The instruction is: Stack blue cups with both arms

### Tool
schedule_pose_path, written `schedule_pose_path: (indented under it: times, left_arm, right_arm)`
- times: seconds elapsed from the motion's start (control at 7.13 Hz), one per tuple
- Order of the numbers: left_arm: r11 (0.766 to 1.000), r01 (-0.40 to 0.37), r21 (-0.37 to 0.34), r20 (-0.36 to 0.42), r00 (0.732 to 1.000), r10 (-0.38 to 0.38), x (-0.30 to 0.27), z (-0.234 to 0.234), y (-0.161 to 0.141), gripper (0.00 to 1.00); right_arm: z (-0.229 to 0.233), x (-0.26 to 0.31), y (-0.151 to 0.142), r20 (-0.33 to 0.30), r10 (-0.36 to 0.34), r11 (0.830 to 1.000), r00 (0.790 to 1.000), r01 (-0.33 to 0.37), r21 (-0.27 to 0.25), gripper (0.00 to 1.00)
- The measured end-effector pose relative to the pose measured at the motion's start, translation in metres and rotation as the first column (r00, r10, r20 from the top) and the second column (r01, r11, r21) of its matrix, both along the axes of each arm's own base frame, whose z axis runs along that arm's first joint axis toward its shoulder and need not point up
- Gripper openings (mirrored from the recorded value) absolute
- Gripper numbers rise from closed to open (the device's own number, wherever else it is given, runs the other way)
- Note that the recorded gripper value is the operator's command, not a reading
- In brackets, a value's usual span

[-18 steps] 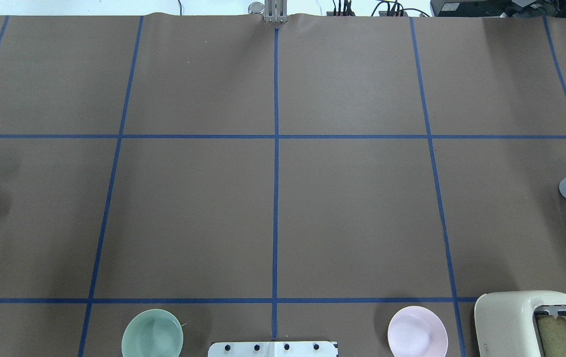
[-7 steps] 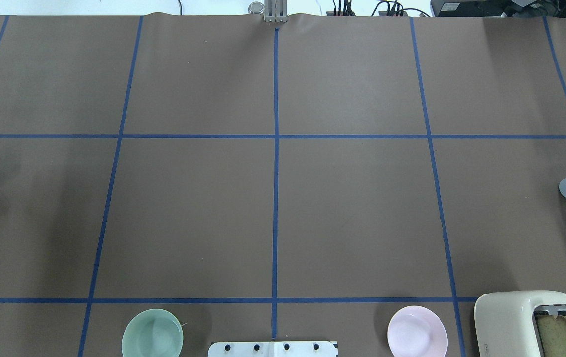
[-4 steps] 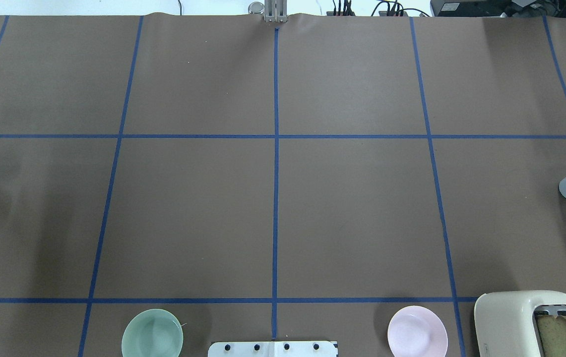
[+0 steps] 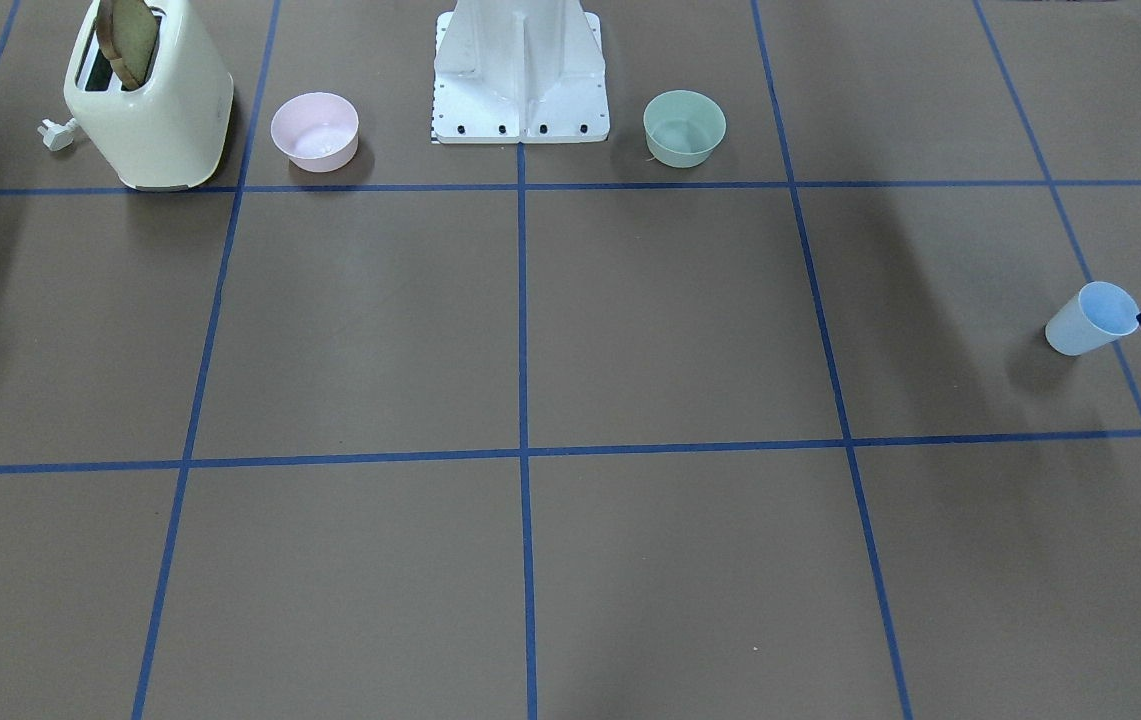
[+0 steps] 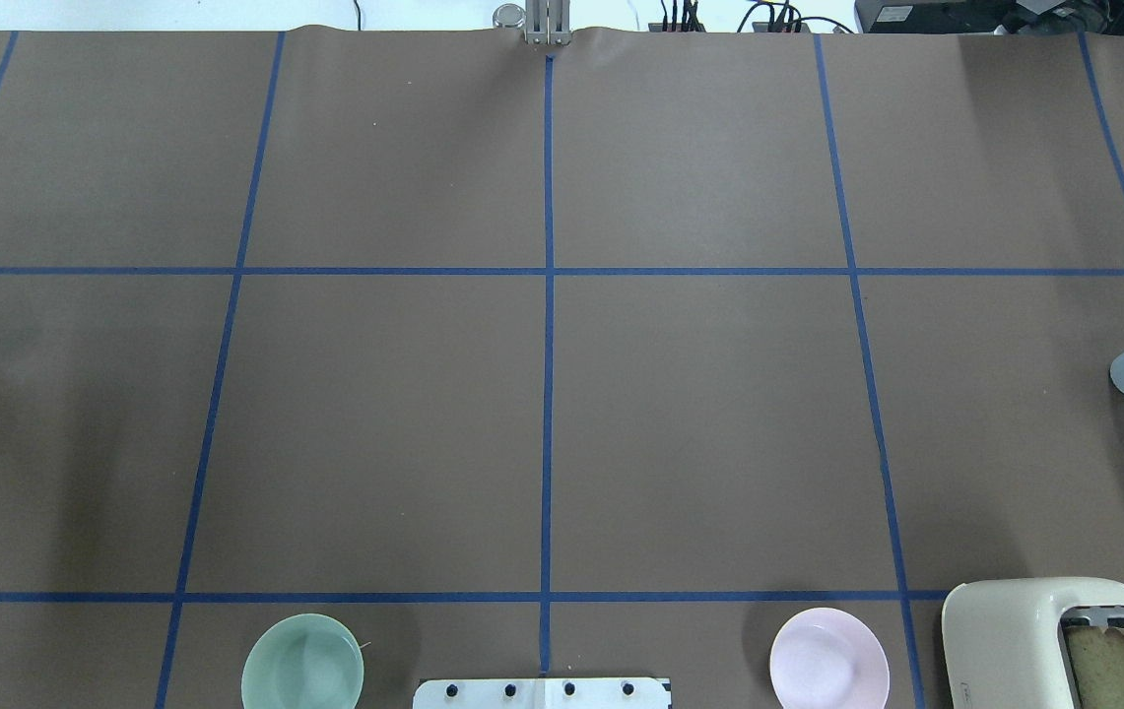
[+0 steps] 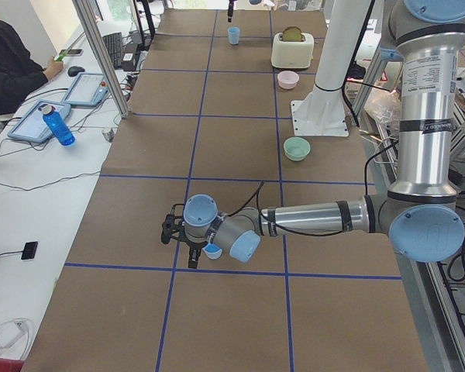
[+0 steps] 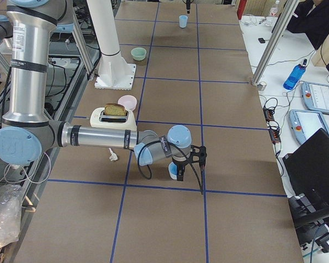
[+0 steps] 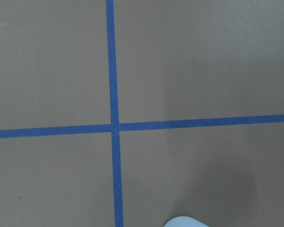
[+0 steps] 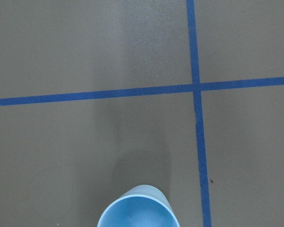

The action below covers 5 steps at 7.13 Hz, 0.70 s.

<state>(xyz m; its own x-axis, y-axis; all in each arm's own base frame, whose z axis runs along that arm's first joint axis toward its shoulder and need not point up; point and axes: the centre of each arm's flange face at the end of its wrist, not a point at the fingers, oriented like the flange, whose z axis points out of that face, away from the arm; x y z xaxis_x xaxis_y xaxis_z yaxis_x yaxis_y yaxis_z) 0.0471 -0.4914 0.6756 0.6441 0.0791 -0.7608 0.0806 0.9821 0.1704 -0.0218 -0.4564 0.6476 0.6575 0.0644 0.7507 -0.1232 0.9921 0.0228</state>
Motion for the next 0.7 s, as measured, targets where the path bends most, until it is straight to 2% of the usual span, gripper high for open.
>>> schedule_pose_path:
  times: [0.7]
  left_arm:
    - [1.000,-0.018,0.009,-0.001,1.000,0.018,0.006,0.018,0.015,0.98]
  right_arm:
    - [-0.002,-0.001,-0.002,0.002,0.000,1.000,1.000,0.000,0.003,1.00]
